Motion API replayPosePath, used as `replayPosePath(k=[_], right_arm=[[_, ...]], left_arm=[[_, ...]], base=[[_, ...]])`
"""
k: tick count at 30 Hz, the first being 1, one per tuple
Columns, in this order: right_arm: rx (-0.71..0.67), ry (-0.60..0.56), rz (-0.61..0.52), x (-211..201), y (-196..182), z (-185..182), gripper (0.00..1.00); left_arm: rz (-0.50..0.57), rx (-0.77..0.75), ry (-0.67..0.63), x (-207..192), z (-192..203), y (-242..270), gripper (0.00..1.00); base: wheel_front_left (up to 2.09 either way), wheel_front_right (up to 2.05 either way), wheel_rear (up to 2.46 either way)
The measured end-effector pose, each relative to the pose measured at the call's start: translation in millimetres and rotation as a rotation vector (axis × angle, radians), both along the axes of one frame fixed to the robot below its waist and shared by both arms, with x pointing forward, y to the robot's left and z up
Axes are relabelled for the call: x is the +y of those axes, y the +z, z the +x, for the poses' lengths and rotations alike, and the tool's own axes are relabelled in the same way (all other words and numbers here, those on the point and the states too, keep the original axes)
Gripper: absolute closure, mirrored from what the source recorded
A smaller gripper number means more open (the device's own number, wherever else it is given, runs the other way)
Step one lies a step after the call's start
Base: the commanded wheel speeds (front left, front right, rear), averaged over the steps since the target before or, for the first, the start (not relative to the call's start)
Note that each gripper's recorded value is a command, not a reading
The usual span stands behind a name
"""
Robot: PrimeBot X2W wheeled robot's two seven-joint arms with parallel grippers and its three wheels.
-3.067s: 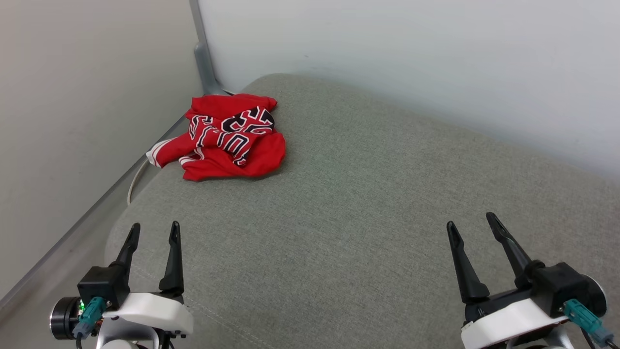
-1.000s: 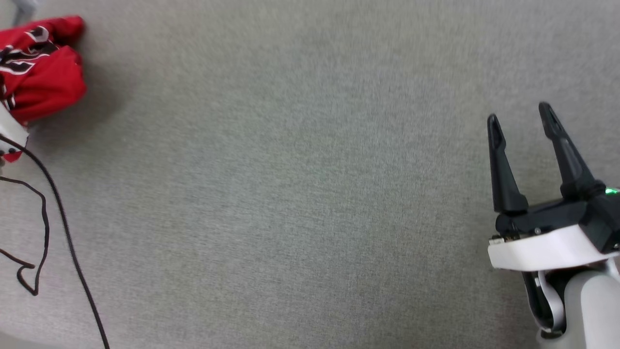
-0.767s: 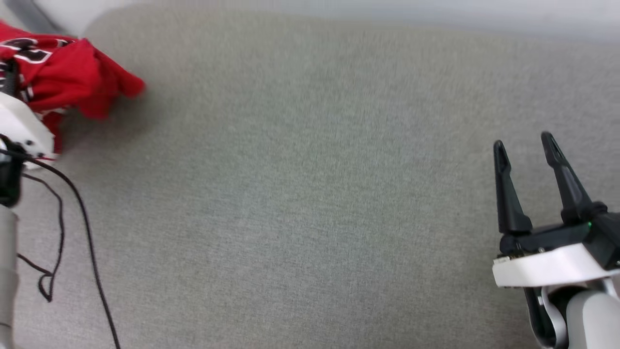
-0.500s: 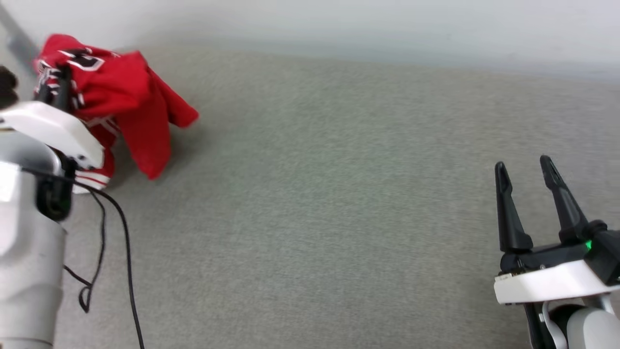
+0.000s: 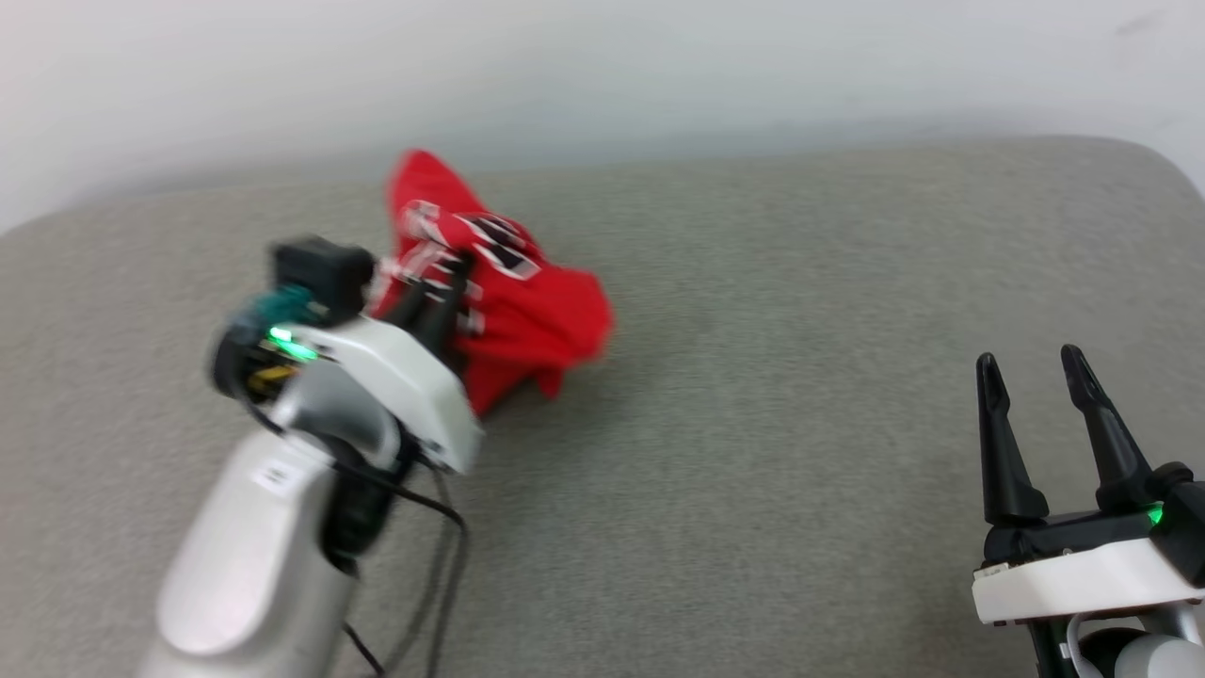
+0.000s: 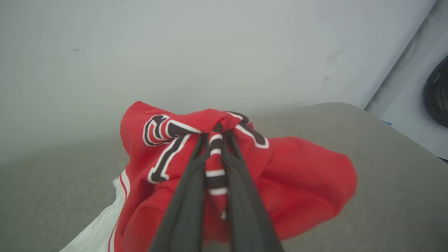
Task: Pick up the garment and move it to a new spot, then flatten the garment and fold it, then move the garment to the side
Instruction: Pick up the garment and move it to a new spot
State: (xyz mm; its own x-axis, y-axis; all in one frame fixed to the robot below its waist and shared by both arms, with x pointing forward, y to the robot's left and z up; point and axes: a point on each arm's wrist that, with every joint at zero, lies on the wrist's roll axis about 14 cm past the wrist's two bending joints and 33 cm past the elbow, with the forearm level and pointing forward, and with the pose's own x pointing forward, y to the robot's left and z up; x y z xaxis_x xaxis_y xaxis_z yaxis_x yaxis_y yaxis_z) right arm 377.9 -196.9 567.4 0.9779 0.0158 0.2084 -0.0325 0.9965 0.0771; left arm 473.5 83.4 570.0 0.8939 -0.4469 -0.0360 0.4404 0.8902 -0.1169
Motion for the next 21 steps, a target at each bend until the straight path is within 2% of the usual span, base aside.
replayPosePath(k=[1, 2, 3, 9, 13, 14, 15, 21], right_arm=[[-0.001, -0.012, -0.001, -4.0, 0.8, -2.9, 0.0], [-0.001, -0.012, -0.001, -4.0, 0.8, -2.9, 0.0], [-0.002, -0.038, 0.002, -12.0, 1.4, -8.0, 0.0], [0.031, -0.084, 0.014, -26.8, -11.2, -10.6, 0.0], [0.06, -0.097, 0.013, -30.7, -22.6, -4.8, 0.0], [0.06, -0.097, 0.013, -30.7, -22.6, -4.8, 0.0], [0.072, -0.095, 0.012, -30.2, -27.6, -0.7, 0.0], [0.083, -0.062, 0.018, -20.7, -36.0, 16.4, 0.0]], left_arm=[[-0.004, 0.007, -0.049, -17.9, -5.5, -2.0, 1.0], [-0.004, 0.007, -0.049, -17.9, -5.5, -2.0, 1.0], [-0.011, 0.041, -0.157, -55.0, -19.3, -11.6, 1.0], [0.005, 0.219, -0.463, -144.1, -74.4, -60.8, 1.0], [0.067, 0.309, -0.601, -168.0, -104.8, -93.7, 1.0], [0.067, 0.309, -0.601, -168.0, -104.8, -93.7, 1.0], [0.099, 0.348, -0.672, -177.8, -124.4, -109.0, 1.0], [0.193, 0.446, -0.783, -178.6, -164.8, -153.8, 1.0]], base=[[0.0, 0.0, 0.0], [0.0, 0.0, 0.0], [0.0, 0.0, 0.0], [0.0, 0.0, 0.0], [0.0, 0.0, 0.0], [0.0, 0.0, 0.0], [0.0, 0.0, 0.0], [0.0, 0.0, 0.0]])
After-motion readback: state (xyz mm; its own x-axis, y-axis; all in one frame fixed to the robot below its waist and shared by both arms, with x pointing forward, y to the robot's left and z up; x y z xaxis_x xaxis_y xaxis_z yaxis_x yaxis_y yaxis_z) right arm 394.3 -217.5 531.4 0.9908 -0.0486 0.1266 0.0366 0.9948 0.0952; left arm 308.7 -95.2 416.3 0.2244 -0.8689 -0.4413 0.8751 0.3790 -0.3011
